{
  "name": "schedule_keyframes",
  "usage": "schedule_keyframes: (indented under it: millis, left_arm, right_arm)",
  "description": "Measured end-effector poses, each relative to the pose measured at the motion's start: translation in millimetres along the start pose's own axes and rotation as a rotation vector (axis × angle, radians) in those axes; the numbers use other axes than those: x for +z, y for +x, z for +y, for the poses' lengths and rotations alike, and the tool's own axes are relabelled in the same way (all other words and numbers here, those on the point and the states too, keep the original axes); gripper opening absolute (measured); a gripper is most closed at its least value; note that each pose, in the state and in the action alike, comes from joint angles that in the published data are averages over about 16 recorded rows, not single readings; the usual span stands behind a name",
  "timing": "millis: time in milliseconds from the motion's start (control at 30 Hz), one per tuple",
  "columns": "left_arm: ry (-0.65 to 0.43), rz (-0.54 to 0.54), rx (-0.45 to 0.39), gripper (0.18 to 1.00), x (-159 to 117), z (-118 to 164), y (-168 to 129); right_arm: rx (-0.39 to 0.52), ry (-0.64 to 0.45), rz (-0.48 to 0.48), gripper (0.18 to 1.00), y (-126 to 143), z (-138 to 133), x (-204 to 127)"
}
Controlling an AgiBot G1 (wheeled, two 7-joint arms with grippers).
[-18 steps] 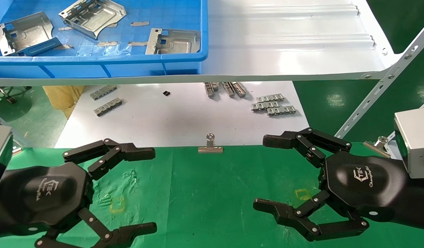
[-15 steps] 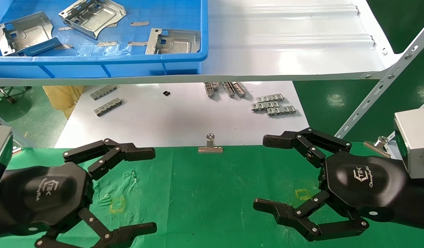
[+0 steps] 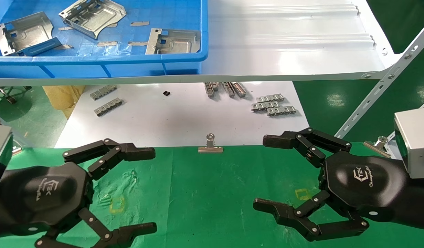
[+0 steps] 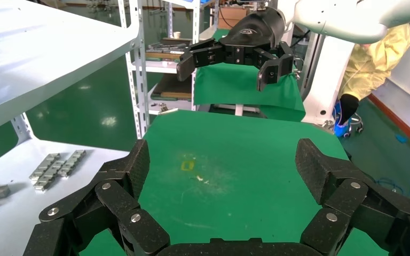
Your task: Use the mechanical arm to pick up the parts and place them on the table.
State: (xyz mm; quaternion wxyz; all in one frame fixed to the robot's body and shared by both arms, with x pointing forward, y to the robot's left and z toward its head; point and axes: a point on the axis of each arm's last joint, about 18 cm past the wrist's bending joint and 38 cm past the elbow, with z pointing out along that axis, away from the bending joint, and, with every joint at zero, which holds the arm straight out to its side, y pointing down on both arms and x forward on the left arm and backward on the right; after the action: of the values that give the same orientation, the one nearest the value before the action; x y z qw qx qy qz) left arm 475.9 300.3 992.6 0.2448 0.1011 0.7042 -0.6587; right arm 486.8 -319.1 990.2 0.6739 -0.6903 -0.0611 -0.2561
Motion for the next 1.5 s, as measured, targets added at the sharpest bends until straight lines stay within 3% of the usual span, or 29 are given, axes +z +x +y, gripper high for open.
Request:
schedule_keyframes:
  millis: [1500]
  left_arm:
    - [0.0, 0.0, 0.0, 1.001, 0.0, 0.0, 0.0]
  right_arm:
    - [0.0, 0.0, 0.0, 0.976, 0.0, 0.0, 0.0]
